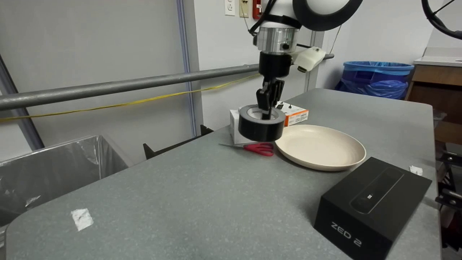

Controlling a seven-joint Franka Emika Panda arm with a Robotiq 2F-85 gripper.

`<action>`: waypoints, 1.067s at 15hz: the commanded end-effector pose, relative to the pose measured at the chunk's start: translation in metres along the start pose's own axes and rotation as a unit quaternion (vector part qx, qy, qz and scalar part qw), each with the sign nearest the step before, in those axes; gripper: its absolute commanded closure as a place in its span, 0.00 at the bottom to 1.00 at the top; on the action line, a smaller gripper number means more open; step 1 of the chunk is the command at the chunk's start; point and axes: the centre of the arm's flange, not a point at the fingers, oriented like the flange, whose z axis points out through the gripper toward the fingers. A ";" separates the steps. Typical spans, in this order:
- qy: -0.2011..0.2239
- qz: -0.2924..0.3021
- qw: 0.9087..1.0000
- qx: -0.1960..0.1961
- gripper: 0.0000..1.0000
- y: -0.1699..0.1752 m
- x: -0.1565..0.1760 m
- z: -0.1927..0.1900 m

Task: Put the black masking tape on the cream plate

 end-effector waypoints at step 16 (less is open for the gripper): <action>-0.094 0.082 0.992 -0.013 0.94 0.123 -0.098 0.080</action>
